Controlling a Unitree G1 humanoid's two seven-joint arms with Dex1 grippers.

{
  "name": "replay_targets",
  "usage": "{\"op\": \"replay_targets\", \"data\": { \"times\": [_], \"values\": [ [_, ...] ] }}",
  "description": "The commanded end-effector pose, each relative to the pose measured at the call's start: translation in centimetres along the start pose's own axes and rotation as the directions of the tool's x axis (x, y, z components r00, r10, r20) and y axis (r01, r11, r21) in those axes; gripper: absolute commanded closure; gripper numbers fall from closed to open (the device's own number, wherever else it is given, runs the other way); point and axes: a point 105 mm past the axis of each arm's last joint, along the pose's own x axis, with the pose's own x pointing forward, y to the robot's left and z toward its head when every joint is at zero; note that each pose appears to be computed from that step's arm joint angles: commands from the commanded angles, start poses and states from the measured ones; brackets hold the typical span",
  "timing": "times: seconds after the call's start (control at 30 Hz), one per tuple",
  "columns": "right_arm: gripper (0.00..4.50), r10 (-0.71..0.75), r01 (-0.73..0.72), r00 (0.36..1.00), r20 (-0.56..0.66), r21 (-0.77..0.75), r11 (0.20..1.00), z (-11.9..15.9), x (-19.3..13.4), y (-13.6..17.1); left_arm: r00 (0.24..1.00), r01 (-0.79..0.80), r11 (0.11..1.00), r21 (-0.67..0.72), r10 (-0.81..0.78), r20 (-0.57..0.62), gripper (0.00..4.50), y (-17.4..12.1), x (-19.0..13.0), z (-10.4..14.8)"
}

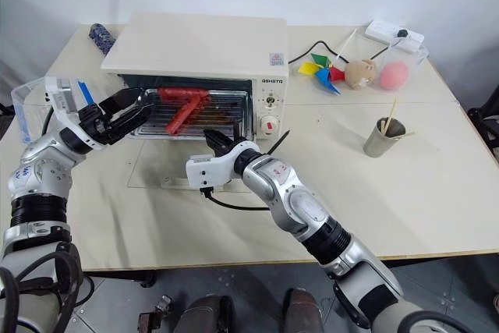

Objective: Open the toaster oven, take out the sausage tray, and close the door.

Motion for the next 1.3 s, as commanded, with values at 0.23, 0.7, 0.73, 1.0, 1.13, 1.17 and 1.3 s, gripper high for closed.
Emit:
{"op": "replay_targets", "data": {
  "times": [0.23,0.7,0.73,1.0,1.13,1.17,1.3],
  "values": [
    [4.46,-0.037,0.039,0.998,0.05,-0.025,0.999,0.4,-2.5,-1.2,0.999,-0.036,0.998,0.048,0.034,0.032,0.0,-0.2,-1.8,2.4],
    [4.46,-0.091,0.096,0.99,0.111,-0.037,0.995,0.3,-5.1,-2.3,0.974,-0.22,0.963,-0.157,0.207,-0.095,0.0,-1.2,-6.7,1.2],
    [4.46,-0.096,0.102,0.988,0.118,-0.039,0.994,0.3,-5.3,-2.4,0.967,-0.246,0.948,-0.201,0.224,-0.122,0.0,-1.4,-7.2,0.8],
    [4.46,-0.092,0.099,0.988,0.125,-0.048,0.994,-0.2,-5.7,-2.3,0.96,-0.26,0.837,-0.481,0.172,-0.22,0.0,-4.7,-7.6,-1.0],
    [4.46,-0.089,0.097,0.987,0.136,-0.052,0.994,-0.1,-5.9,-2.2,0.954,-0.268,0.766,-0.585,0.126,-0.271,0.0,-5.7,-7.4,-1.6],
    [4.46,-0.087,0.095,0.987,0.138,-0.053,0.994,-0.1,-6.0,-2.2,0.957,-0.264,0.744,-0.614,0.12,-0.266,0.0,-5.8,-7.3,-1.6],
    [4.46,-0.085,0.094,0.987,0.139,-0.055,0.994,-0.3,-6.1,-2.2,0.959,-0.266,0.689,-0.675,0.114,-0.261,0.0,-6.0,-7.0,-1.8]
  ]
}}
